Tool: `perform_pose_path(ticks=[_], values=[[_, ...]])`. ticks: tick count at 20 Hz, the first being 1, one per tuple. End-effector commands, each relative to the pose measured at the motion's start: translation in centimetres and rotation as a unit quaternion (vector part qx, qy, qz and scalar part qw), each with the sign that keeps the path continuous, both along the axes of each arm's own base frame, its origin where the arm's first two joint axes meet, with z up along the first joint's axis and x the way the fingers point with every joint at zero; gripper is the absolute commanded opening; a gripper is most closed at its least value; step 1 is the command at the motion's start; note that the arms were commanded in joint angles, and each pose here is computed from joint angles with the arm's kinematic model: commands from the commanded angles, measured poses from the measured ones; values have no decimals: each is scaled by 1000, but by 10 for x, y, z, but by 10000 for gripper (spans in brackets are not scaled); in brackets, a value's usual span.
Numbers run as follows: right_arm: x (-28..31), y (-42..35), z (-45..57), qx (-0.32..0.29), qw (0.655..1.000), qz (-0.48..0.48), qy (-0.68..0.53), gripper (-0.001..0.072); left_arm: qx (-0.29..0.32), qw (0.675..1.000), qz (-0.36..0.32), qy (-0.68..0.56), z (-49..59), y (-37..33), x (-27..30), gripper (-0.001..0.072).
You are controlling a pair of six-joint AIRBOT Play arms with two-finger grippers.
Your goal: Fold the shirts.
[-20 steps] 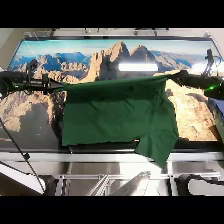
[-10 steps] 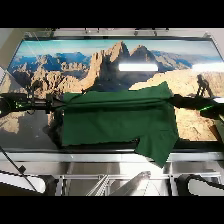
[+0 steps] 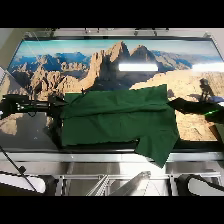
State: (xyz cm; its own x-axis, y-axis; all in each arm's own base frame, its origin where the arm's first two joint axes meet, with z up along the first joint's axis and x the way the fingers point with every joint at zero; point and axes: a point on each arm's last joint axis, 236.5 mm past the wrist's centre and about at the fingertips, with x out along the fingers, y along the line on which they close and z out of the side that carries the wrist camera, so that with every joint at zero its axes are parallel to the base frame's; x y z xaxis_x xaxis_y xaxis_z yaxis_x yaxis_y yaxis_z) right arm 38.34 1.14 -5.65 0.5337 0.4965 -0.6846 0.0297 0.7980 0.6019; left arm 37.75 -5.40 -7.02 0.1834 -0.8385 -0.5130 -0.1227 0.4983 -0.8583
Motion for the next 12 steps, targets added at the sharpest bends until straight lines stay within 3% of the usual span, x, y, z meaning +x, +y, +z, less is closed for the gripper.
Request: perform_pose_path(ticks=[1,2,8,12], values=[[-35,-28,24,-13,999,-18,32,474,-59,997,-22,43,33,6,-31,645],[-46,-37,32,-23,999,-32,35,474,-57,997,-19,51,36,9,-47,596],[-91,-37,42,-41,996,-82,11,474,82,982,83,147,-21,30,-139,597],[-93,-25,43,-16,996,-82,6,474,98,974,59,194,-40,10,-177,595]])
